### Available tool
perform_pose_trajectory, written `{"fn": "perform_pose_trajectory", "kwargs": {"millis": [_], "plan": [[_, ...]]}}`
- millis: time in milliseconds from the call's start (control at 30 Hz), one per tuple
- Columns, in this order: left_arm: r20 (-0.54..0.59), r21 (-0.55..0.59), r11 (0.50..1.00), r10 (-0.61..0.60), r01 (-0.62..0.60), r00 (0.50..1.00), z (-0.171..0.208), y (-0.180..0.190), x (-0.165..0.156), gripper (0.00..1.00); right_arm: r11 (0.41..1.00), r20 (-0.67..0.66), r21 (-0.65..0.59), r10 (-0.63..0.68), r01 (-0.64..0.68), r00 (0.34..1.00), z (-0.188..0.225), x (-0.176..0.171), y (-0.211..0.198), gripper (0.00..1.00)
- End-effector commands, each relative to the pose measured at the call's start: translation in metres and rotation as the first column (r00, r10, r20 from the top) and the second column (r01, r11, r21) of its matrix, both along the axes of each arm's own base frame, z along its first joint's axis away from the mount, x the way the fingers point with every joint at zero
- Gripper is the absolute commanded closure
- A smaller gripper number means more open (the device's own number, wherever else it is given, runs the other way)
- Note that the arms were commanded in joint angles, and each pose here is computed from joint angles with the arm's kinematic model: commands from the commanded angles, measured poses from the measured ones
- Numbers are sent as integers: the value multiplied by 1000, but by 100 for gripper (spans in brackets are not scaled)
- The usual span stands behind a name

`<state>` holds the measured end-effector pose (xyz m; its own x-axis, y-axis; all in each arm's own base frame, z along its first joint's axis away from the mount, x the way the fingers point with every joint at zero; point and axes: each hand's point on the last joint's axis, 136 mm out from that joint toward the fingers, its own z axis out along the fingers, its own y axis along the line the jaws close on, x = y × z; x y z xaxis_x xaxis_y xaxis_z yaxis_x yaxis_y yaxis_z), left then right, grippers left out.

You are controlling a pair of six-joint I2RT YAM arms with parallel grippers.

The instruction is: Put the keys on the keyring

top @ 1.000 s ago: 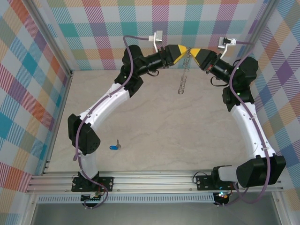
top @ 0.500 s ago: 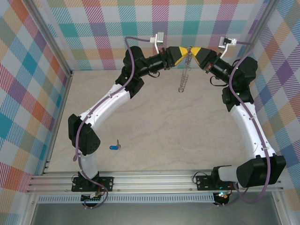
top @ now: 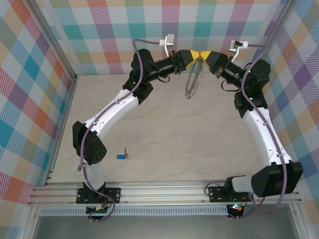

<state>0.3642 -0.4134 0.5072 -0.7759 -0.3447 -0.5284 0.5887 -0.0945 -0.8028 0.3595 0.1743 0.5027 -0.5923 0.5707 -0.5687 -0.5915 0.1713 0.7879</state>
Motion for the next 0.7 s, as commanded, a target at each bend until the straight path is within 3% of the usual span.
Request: {"fn": "perform_pose_trajectory", "kwargs": {"millis": [0, 267, 400, 433, 533, 567, 667], "plan": [[69, -50, 999, -18, 21, 997, 28, 6, -22, 84, 1000, 70, 7, -8, 8, 998, 17, -7, 0, 100], [74, -55, 998, -14, 18, 997, 29, 6, -22, 100, 1000, 69, 7, -5, 5, 998, 17, -7, 0, 100], [86, -55, 998, -10, 15, 996, 30, 7, -23, 100, 1000, 65, 4, -2, 1, 998, 17, -8, 1, 100], [92, -50, 999, -9, 13, 996, 30, 7, -23, 100, 1000, 57, -1, 0, 0, 998, 15, -8, 1, 96], [108, -9, 1000, 20, -20, 994, 26, 10, -21, 100, 1000, 24, -23, -20, 20, 1000, 7, -10, -1, 54], [120, 12, 999, 37, -39, 992, 24, 13, -20, 100, 999, 9, -36, -27, 28, 1000, 2, -12, -2, 44], [139, 61, 993, 93, -102, 986, 17, 24, -11, 100, 996, -31, -80, -37, 35, 999, -15, -22, -3, 32]]}}
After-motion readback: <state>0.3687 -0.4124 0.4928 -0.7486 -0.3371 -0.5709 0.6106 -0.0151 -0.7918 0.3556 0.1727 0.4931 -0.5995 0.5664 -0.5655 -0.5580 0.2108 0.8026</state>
